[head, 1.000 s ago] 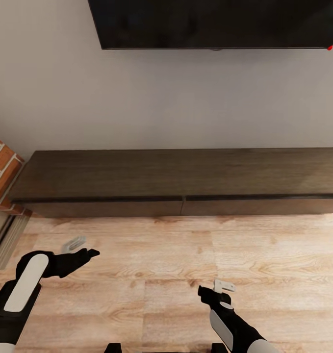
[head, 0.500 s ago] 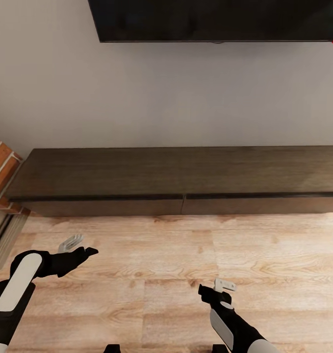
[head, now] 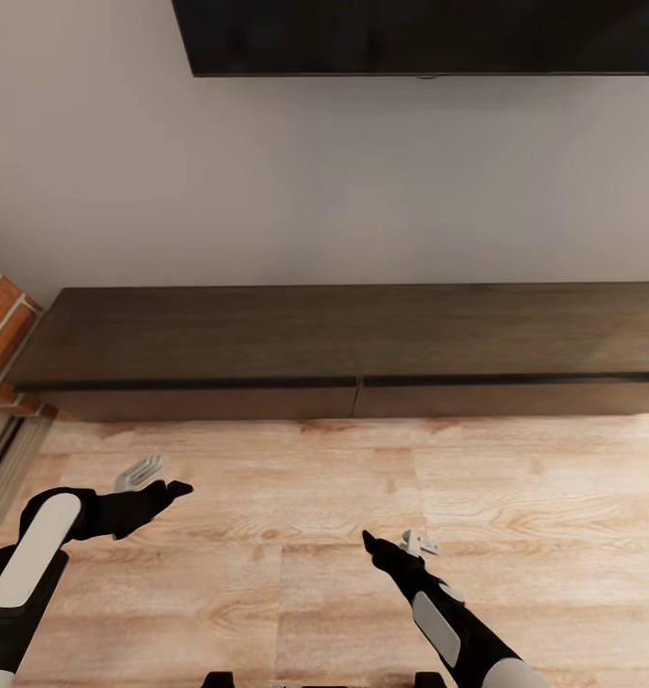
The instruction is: Place each of the two pumpkins and all three candles from the living room inside a cabinet in the living room (use any cabinet), then make sure every cabinet is closed, and position the cauldron so it is next to a table in the living room.
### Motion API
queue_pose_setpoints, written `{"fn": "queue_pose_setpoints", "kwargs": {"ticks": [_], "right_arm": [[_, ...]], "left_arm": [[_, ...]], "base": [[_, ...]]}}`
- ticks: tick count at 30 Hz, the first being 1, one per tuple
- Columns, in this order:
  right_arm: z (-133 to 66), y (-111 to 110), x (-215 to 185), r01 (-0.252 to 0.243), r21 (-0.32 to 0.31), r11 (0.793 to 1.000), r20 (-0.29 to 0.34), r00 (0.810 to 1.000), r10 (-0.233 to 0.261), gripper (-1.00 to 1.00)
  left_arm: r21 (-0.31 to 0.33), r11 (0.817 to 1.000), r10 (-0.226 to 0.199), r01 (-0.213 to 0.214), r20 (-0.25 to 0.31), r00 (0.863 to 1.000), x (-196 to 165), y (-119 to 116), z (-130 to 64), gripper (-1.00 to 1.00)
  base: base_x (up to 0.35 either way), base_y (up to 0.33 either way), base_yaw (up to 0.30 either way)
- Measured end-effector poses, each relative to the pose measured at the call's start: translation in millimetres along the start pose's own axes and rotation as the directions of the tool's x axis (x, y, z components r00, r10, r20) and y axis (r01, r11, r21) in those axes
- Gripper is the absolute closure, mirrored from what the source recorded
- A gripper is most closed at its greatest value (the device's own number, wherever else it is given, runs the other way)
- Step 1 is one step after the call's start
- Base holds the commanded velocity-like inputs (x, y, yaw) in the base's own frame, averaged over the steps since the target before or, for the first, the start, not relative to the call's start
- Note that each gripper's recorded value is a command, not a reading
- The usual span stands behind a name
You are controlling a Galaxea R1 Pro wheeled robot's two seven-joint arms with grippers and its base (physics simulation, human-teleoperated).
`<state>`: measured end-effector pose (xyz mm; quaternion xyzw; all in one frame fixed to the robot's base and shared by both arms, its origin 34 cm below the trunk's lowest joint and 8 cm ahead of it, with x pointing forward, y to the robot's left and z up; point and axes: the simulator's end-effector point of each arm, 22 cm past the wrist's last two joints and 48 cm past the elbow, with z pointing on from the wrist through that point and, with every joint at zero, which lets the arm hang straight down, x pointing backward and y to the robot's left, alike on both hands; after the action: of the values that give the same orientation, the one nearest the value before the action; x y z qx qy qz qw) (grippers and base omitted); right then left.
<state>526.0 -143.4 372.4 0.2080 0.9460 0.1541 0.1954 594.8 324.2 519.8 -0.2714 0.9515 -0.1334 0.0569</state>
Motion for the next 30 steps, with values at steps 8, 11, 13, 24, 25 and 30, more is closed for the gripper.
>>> {"fn": "queue_pose_setpoints", "kwargs": {"ticks": [8, 11, 13, 24, 25, 30], "right_arm": [[12.8, 18.2, -28.7, -0.019, -0.072, 0.997, 0.091, 0.996, 0.025, -1.00], [16.5, 18.6, -48.7, -0.061, -0.087, 0.994, 0.147, 0.986, 0.073, -1.00], [19.1, 18.7, -52.3, -0.066, -0.097, 0.993, 0.161, 0.984, 0.081, -1.00], [28.5, 40.0, -63.3, -0.058, -0.233, 0.971, 0.235, 0.965, 0.114, -1.00], [26.6, 47.8, -66.4, -0.071, -0.285, 0.956, 0.239, 0.961, 0.142, -1.00], [21.5, 64.5, -74.6, -0.125, -0.430, 0.894, 0.239, 0.939, 0.246, -1.00]], "left_arm": [[0.034, 0.999, -0.012, 0.013, -0.011, 1.000, 3.8, -3.6, 13.0, -1.00], [0.045, 0.999, -0.018, 0.019, -0.013, 1.000, 4.5, -4.0, 17.5, -1.00], [0.044, 0.999, -0.018, 0.019, -0.012, 1.000, 2.9, -0.6, 19.4, -1.00], [0.109, 0.992, -0.057, 0.060, -0.025, 0.998, -11.0, 12.3, 19.9, -1.00], [0.114, 0.991, -0.060, 0.063, -0.026, 0.998, -11.3, 12.6, 20.7, -1.00], [0.142, 0.987, -0.074, 0.079, -0.037, 0.997, -10.0, 11.2, 27.2, -1.00]], "base": [[0.000, 0.000, 0.000], [0.000, 0.000, 0.000], [0.000, 0.000, 0.000], [0.000, 0.000, 0.000], [0.000, 0.000, 0.000], [0.000, 0.000, 0.000]]}}
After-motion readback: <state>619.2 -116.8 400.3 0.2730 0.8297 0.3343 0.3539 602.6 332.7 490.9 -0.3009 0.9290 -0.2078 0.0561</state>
